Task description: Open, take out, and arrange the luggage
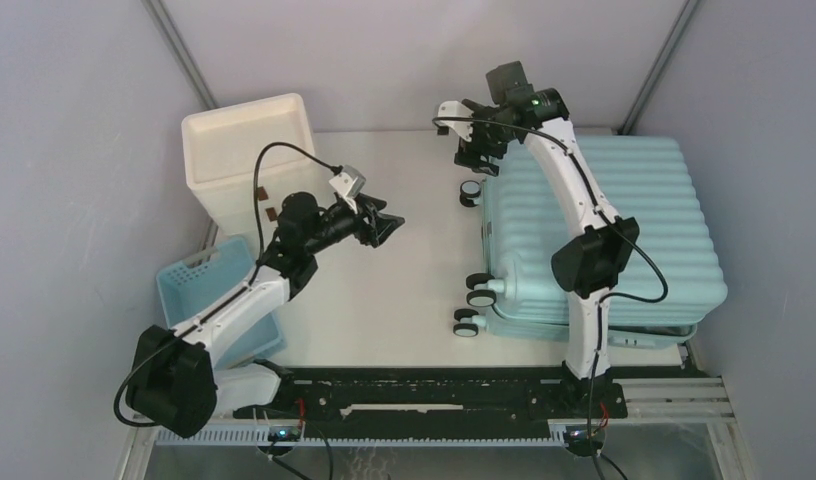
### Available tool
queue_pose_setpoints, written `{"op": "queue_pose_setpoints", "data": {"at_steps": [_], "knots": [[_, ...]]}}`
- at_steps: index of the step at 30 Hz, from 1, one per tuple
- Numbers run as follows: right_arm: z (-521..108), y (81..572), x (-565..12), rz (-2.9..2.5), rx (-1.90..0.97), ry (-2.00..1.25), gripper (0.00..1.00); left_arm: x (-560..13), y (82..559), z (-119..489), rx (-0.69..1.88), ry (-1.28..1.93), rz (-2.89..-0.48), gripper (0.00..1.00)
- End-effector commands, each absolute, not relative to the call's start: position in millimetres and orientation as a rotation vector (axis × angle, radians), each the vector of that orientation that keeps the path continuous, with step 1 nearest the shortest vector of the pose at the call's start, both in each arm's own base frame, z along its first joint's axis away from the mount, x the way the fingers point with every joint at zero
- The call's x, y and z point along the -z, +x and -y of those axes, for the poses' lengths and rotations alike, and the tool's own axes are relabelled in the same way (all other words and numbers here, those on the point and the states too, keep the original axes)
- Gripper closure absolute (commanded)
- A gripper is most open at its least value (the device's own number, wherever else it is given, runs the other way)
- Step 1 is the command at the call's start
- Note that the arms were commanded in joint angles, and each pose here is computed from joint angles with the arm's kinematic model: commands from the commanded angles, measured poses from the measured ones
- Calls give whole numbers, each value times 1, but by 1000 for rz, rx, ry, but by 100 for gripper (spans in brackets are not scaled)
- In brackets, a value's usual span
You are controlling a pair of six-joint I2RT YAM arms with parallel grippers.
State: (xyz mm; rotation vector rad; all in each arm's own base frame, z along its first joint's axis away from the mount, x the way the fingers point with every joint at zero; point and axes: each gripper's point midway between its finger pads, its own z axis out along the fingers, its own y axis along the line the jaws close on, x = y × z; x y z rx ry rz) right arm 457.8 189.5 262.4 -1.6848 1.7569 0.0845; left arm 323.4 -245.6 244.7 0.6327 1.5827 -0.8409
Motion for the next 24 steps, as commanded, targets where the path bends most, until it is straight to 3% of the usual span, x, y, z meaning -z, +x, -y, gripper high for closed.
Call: {"op": "queue_pose_setpoints", "data": {"at_steps": [1, 10, 15, 18, 24], "knots": [[-178, 479, -262, -1720, 55, -1734, 9, -235, 307, 234, 777, 733, -1600, 34], [-166, 524, -230, -1761, 143, -1683, 11, -228, 312, 237, 792, 725, -1634, 34], [-171, 524, -211, -1739, 109, -1764, 19, -229, 317, 247, 827, 754, -1582, 34], [-172, 518, -210, -1733, 86, -1789, 31, -227, 319, 254, 860, 780, -1558, 35], [-179, 499, -228, -1669, 16, -1805, 71, -228, 335, 271, 886, 818, -1518, 36]]}}
